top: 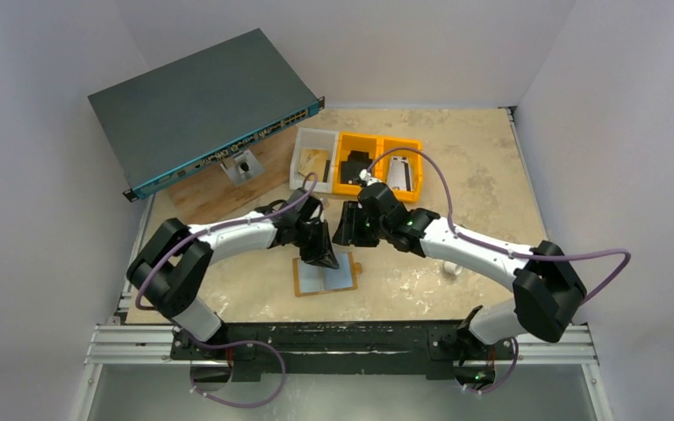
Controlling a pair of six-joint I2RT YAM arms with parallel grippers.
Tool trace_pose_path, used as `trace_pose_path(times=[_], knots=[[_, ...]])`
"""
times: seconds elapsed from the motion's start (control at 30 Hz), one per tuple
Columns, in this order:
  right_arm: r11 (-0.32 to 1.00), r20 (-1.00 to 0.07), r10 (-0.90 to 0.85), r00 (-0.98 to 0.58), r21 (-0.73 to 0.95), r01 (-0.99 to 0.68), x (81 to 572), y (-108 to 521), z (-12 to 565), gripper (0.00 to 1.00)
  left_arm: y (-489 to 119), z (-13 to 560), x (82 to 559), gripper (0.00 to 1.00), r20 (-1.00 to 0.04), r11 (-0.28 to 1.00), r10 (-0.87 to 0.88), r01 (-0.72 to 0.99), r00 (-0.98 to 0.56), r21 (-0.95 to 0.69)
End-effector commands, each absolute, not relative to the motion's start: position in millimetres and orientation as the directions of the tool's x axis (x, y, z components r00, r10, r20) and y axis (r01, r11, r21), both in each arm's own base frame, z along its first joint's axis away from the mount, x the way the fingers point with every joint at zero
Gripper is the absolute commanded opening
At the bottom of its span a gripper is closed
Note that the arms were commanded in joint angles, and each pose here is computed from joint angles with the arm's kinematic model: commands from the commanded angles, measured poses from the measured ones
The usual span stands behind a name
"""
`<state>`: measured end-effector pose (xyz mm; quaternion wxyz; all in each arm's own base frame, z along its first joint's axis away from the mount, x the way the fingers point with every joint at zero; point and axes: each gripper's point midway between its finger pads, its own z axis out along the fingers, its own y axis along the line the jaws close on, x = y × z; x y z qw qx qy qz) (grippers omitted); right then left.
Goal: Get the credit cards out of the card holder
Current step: Remove the credit card from the card holder.
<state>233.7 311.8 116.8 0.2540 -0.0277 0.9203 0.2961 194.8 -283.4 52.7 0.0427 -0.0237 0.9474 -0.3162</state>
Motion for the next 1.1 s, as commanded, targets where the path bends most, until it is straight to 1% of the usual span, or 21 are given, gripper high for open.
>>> trace_pose_path(times=[0.0, 0.1, 0.3, 0.4, 0.6, 0.77, 0.87, 0.93, 1.07], knots=[[0.859, -0.515, 0.118, -0.849, 0.482, -0.172, 237, 291, 118, 0.45, -308, 48, 200, 0.07, -0.022, 0.768, -0.063, -0.034, -0.998, -0.640], [0.855, -0.506, 0.099, -0.857, 0.483, -0.187, 233, 292, 116, 0.44, -312, 43, 200, 0.06, 0.000, 0.764, -0.062, -0.047, -0.998, -0.644], [0.854, -0.508, 0.081, -0.857, 0.479, -0.203, 233, 297, 110, 0.41, -303, 58, 204, 0.09, -0.043, 0.785, -0.060, -0.021, -0.997, -0.619], [0.851, -0.512, 0.063, -0.857, 0.476, -0.222, 231, 304, 109, 0.42, -281, 62, 209, 0.11, -0.068, 0.809, -0.114, -0.053, -0.991, -0.585], [0.835, -0.517, -0.033, -0.855, 0.457, -0.308, 214, 342, 108, 0.45, -220, 69, 212, 0.18, -0.084, 0.803, -0.272, -0.178, -0.959, -0.569], [0.871, -0.520, -0.155, -0.840, 0.329, -0.364, 207, 369, 86, 0.53, -177, 68, 205, 0.29, -0.106, 0.818, -0.349, -0.248, -0.931, -0.519], [0.888, -0.512, -0.205, -0.834, 0.261, -0.379, 207, 375, 71, 0.56, -156, 65, 200, 0.39, -0.100, 0.816, -0.396, -0.300, -0.913, -0.494], [0.894, -0.505, -0.229, -0.832, 0.228, -0.385, 207, 379, 64, 0.57, -145, 64, 199, 0.43, -0.102, 0.807, -0.427, -0.327, -0.899, -0.492], [0.900, -0.498, -0.263, -0.826, 0.182, -0.397, 206, 382, 56, 0.58, -137, 64, 194, 0.45, -0.102, 0.797, -0.450, -0.348, -0.887, -0.494]])
